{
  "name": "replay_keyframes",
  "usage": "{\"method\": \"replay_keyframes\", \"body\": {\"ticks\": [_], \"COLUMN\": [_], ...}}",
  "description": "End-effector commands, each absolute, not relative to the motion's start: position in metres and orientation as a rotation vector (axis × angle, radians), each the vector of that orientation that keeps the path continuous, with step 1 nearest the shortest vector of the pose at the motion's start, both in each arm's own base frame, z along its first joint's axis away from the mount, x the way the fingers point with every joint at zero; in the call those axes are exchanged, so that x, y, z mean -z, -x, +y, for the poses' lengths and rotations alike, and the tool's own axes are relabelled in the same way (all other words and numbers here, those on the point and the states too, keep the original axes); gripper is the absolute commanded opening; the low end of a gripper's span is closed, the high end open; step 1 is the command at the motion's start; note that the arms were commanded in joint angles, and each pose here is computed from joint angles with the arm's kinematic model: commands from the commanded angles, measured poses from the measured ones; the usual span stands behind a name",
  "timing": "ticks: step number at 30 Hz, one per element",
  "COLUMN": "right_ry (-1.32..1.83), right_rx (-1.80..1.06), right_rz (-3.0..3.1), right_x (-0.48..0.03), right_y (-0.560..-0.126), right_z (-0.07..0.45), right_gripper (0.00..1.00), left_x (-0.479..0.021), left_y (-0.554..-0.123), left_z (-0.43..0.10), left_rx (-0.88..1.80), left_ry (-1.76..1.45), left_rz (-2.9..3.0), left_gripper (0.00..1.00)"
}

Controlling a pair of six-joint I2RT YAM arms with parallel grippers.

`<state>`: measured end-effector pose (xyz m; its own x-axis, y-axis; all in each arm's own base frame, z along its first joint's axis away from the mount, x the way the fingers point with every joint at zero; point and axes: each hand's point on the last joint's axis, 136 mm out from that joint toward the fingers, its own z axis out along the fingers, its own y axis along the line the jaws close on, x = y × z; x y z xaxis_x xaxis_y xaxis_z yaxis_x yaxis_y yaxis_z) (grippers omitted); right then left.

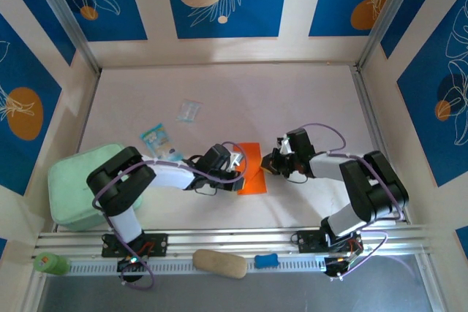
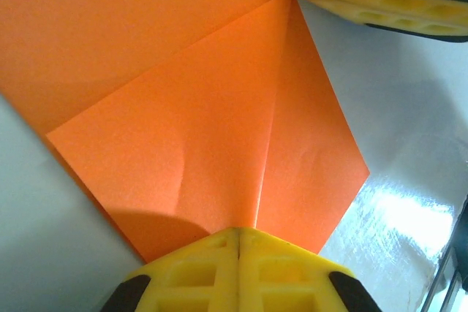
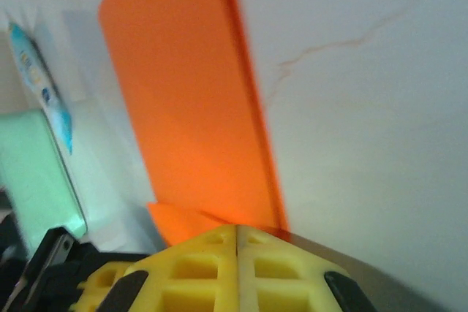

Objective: Fold a paper plane with a square sheet of paper (pick it up from the middle)
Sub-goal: Fold the triangle a second time at the center of the table.

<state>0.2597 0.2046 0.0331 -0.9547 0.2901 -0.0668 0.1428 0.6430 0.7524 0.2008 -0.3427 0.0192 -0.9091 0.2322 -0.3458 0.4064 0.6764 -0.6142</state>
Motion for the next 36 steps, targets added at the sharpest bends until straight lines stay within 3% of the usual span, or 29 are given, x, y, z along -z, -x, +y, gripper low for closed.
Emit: {"method": "replay_keyframes", "body": {"ticks": [1, 7, 13, 23, 36], "right_ry": [-0.268, -0.205, -0.355, -0.305, -0.347], "right_rx": [-1.224, -1.257, -1.172, -1.234, -1.21], "right_rz": [2.679, 2.739, 2.782, 2.741, 2.794], "right_x": [-0.044, -0.034, -0.009, -0.027, -0.008], "right_y": [-0.251, -0.241, -0.242, -0.244, -0.239], "right_z": [0.215, 0.232, 0.21, 0.215, 0.217], "right_gripper": [0.04, 0.03, 0.02, 0.03, 0.02], "left_x": [0.013, 0.013, 0.013, 0.015, 0.014], "left_y": [-0.187, -0.186, -0.185, -0.186, -0.187], "left_z": [-0.31, -0.312, -0.31, -0.314, -0.313], "left_rx": [0.895, 0.915, 0.918, 0.926, 0.915], "left_ry": [-0.467, -0.461, -0.455, -0.464, -0.465], "left_rz": [2.804, 2.799, 2.799, 2.806, 2.806], "left_gripper": [0.0, 0.0, 0.0, 0.0, 0.0]}}
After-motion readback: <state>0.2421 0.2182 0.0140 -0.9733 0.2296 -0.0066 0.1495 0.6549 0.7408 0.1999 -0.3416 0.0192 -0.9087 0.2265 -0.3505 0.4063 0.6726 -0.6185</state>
